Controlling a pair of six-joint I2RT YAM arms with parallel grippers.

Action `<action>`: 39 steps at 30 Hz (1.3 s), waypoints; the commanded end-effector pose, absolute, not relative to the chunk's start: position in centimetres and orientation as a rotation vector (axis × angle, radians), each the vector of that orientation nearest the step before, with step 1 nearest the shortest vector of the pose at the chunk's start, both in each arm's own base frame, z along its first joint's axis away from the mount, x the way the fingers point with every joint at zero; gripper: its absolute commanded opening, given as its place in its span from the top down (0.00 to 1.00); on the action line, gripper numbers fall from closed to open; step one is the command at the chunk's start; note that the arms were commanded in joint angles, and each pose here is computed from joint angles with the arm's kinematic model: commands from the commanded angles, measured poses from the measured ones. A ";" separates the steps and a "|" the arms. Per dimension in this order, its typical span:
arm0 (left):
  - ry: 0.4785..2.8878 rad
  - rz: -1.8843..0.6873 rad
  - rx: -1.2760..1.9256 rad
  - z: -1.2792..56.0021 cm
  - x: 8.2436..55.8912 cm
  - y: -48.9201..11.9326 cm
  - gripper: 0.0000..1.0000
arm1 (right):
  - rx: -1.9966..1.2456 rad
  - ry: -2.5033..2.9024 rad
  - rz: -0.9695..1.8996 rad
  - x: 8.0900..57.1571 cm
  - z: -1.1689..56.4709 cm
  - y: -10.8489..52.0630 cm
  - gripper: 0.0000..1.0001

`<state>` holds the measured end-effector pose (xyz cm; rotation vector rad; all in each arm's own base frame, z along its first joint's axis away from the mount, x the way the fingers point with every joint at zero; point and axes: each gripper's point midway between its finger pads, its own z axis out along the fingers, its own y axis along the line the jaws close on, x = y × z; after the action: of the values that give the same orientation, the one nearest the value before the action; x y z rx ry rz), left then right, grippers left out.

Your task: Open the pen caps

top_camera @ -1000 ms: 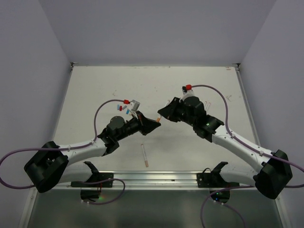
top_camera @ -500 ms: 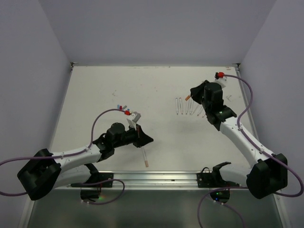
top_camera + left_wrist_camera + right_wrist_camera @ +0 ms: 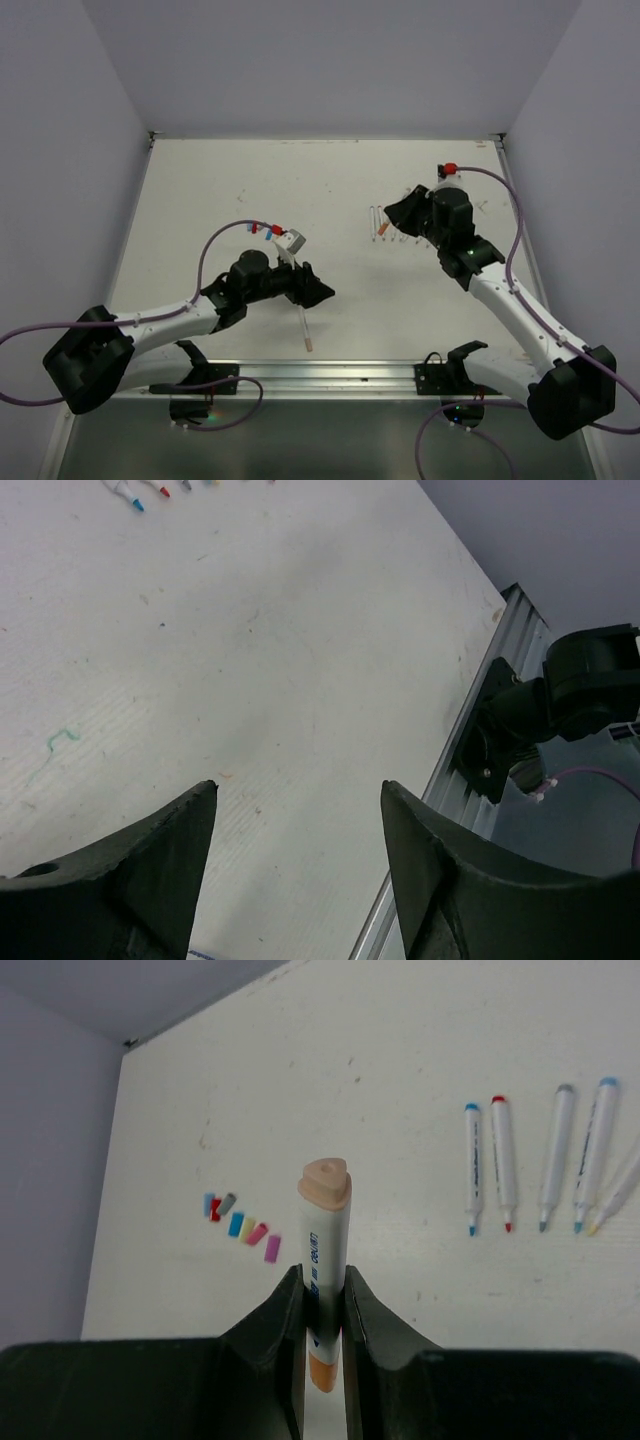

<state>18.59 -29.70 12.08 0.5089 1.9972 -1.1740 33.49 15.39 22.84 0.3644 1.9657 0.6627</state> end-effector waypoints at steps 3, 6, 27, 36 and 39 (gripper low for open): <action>1.801 -1.184 0.589 16.7 20.6 -31.8 0.28 | 0.116 2.152 0.890 29.4 20.6 19.9 1.00; 1.761 -1.204 0.601 17.5 20.7 -32.3 0.26 | 0.052 2.168 0.950 28.3 20.0 21.4 1.00; 1.709 -1.277 0.637 19.3 21.6 -34.7 0.26 | -0.043 2.135 1.232 24.4 21.1 28.3 1.00; 1.724 -1.286 0.585 19.1 21.9 -34.6 0.94 | -0.042 2.131 1.263 24.2 21.2 29.2 1.00; 1.729 -1.298 0.594 19.1 21.7 -34.7 0.82 | -0.051 2.140 1.261 23.9 20.9 29.3 1.00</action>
<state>21.31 -33.85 16.63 0.5729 1.8302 -1.2739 24.91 28.04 20.06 -0.0218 2.1563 1.1736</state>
